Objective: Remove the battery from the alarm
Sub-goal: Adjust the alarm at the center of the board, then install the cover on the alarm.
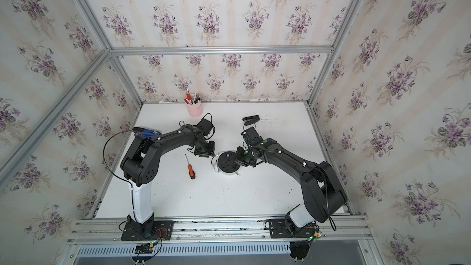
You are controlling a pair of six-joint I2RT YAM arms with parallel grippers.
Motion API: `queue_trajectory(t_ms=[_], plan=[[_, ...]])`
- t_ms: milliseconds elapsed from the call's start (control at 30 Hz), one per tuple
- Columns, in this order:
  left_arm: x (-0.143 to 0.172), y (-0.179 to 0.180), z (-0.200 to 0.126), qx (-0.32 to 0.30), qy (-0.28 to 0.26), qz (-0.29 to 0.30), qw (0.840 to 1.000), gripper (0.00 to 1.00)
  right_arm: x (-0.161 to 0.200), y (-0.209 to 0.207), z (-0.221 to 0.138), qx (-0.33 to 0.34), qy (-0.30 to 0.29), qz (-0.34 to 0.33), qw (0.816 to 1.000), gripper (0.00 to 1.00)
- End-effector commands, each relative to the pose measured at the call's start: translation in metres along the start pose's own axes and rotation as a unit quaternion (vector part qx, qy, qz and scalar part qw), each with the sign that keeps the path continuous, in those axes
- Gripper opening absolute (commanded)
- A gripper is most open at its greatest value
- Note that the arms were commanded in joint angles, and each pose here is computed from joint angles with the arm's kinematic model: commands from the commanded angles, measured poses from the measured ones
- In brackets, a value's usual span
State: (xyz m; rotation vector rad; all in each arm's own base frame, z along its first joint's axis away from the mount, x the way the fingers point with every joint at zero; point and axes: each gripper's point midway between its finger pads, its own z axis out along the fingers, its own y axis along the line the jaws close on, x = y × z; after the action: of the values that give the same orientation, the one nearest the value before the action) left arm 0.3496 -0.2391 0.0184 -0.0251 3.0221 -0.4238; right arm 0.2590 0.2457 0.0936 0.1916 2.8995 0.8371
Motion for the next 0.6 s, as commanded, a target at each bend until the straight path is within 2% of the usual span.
queue_trajectory(t_ms=[0, 300, 467, 567], plan=[[0.014, -0.006, 0.004, 0.008, 0.017, -0.002, 1.0, 0.36, -0.003, -0.006, -0.001, 0.016, -0.013, 0.011, 1.0, 0.0], [0.033, -0.001, -0.005, 0.011, 0.021, -0.004, 1.0, 0.35, 0.006, -0.024, -0.012, 0.041, -0.018, 0.013, 0.999, 0.0], [0.029, 0.007, -0.015, -0.009, 0.009, 0.003, 1.0, 0.44, 0.005, -0.021, -0.015, 0.03, -0.008, -0.02, 0.999, 0.0], [0.023, 0.005, -0.023, -0.013, -0.002, 0.009, 1.0, 0.46, 0.001, -0.02, -0.015, 0.028, -0.007, -0.029, 0.999, 0.0]])
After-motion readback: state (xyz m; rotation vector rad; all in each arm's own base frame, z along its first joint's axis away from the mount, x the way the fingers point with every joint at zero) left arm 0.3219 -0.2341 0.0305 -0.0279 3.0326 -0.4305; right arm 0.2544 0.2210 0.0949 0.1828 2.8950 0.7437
